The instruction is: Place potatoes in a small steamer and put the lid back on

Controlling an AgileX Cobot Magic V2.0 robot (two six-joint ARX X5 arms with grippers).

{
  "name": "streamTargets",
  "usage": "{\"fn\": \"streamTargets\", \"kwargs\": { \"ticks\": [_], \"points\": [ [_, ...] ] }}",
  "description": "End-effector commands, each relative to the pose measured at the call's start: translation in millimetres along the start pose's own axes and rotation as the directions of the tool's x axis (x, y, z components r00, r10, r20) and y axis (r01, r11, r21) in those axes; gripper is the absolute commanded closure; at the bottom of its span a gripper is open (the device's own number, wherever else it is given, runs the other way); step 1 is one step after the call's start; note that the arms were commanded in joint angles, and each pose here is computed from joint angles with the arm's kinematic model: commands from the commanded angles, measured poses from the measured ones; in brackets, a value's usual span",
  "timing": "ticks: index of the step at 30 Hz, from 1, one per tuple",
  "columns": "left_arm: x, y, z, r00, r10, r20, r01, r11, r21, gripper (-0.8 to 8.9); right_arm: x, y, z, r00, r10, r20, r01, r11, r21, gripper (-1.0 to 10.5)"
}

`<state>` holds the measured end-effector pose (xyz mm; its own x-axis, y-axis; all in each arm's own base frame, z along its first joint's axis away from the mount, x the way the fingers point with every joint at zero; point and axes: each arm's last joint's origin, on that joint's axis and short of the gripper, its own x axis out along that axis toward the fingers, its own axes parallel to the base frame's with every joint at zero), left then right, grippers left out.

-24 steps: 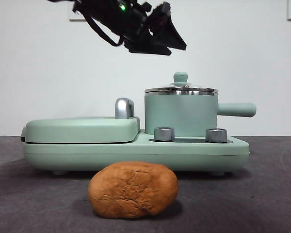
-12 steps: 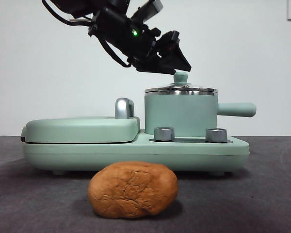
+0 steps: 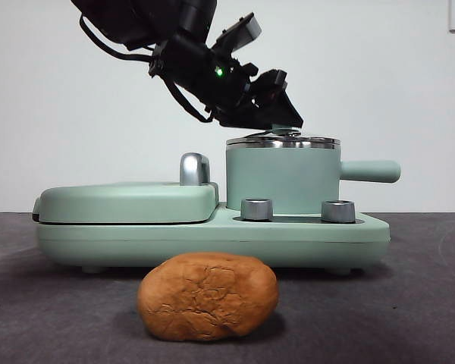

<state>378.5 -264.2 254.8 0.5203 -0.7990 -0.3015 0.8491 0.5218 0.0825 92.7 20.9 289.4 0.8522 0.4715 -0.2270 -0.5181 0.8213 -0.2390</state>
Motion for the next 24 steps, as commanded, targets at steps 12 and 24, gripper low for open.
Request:
{"fn": "streamTargets", "kwargs": {
  "ticks": [12,24],
  "points": [
    [10.2,0.3,-1.1,1.000,-0.002,0.007,0.002,1.000,-0.018,5.38,-1.6,-0.8,5.2,1.000,-0.005,0.015,0.005,1.000,-0.012,7.1],
    [10.2,0.3,-1.2,1.000,-0.003,0.006,0.003,1.000,-0.018,7.33,-1.6,-0.9,5.1,1.000,-0.006,0.015,0.007,1.000,-0.012,7.1]
  ]
}}
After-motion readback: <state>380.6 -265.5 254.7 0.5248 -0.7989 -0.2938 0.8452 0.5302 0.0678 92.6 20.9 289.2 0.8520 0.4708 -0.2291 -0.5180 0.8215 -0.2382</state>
